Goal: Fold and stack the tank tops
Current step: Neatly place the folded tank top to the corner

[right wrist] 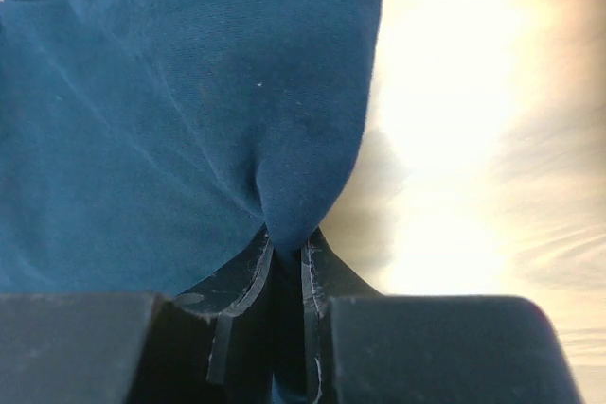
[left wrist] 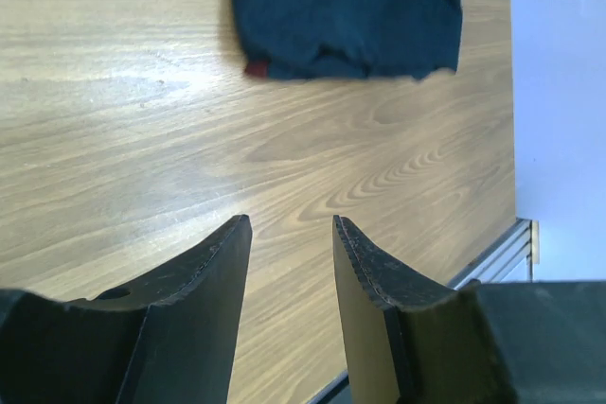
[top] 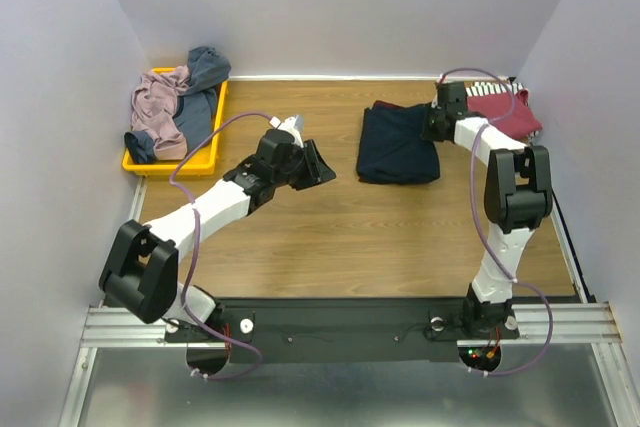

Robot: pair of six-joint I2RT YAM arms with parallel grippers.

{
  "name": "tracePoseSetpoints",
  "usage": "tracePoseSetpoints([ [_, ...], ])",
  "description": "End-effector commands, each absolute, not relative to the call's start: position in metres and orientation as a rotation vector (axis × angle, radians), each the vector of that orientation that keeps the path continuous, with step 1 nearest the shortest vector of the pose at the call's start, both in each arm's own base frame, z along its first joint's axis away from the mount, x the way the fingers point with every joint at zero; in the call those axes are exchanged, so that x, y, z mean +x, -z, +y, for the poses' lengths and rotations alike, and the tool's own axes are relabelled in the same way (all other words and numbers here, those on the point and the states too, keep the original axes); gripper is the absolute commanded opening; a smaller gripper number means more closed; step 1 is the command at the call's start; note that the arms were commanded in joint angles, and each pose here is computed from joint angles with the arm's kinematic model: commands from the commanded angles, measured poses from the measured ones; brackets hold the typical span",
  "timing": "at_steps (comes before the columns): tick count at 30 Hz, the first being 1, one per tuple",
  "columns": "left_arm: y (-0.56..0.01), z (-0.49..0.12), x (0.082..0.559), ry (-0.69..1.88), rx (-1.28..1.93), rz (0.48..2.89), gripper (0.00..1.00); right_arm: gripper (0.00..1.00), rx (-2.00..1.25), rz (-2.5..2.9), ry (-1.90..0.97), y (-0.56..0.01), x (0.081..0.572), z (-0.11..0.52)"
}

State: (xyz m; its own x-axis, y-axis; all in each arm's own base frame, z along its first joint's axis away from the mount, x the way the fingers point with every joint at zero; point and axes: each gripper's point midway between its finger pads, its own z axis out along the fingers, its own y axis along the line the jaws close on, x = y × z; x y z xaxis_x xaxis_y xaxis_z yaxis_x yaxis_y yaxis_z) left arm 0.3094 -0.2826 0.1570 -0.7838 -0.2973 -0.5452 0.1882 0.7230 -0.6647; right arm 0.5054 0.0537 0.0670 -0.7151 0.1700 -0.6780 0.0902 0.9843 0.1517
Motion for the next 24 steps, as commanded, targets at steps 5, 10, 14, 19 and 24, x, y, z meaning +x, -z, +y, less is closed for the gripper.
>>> tracePoseSetpoints([
  [5,-0.187,-0.269,0.305,0.871,0.082,2.284,0.51,0.00,0.178,2.301,0.256,-0.118,0.544,-0.025],
  [10,-0.187,-0.263,0.316,0.837,0.106,2.292,0.51,0.00,0.164,2.265,0.301,-0.145,0.565,-0.044],
  [14,-0.184,-0.263,0.322,0.836,0.105,2.308,0.51,0.00,0.156,2.241,0.309,-0.161,0.576,-0.061],
  [19,-0.176,-0.265,0.330,0.832,0.113,2.330,0.51,0.00,0.154,2.217,0.343,-0.174,0.584,-0.076],
  [24,-0.172,-0.269,0.338,0.834,0.118,2.344,0.51,0.00,0.191,2.165,0.352,-0.199,0.588,-0.099],
])
